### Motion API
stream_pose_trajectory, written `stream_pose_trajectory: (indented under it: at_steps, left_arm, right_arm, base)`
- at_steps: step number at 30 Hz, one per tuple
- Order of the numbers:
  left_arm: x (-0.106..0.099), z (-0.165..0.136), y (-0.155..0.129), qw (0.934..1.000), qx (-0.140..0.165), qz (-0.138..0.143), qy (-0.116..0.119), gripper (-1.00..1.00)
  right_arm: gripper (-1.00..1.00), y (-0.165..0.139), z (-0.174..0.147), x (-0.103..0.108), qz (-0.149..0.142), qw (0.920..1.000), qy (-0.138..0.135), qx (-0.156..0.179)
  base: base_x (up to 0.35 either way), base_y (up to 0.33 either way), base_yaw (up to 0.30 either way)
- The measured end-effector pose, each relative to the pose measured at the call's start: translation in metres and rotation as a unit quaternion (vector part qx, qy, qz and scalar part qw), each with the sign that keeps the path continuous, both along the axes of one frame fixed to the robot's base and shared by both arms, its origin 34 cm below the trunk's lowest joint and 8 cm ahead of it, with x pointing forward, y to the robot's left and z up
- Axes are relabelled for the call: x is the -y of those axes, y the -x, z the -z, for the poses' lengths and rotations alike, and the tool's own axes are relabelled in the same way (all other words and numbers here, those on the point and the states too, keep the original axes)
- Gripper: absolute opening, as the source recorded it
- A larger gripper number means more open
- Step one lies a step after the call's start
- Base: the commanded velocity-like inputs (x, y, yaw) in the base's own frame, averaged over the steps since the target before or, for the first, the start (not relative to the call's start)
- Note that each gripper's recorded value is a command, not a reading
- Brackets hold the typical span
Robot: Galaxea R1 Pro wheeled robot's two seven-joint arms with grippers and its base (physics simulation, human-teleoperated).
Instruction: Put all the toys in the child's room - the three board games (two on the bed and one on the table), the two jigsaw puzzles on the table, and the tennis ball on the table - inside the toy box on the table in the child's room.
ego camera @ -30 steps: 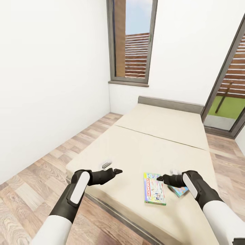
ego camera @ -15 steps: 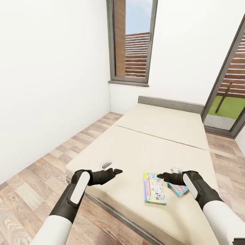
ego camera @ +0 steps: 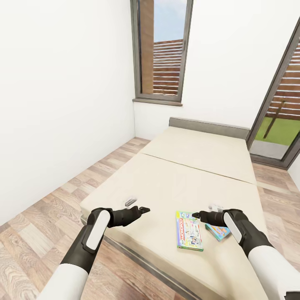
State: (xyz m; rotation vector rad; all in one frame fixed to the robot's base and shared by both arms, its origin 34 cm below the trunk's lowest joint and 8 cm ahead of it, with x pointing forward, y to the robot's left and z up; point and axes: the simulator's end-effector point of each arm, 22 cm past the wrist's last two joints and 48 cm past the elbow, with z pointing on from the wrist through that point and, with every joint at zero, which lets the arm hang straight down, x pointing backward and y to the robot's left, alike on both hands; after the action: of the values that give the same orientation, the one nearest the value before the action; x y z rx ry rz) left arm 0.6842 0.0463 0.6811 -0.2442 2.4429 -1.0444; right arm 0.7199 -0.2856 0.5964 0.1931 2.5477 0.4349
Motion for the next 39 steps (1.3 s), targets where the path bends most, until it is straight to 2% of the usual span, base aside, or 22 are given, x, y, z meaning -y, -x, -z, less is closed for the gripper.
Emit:
stream_pose_trajectory:
  at_steps: [39]
  left_arm:
    - [0.0, 0.03, 0.003, 0.9996, -0.027, 0.0, 0.0, 1.0]
  right_arm:
    - [1.0, 0.008, 0.031, 0.0, 0.0, 0.9996, 0.0, -0.027]
  base:
    - [0.0, 0.0, 0.0]
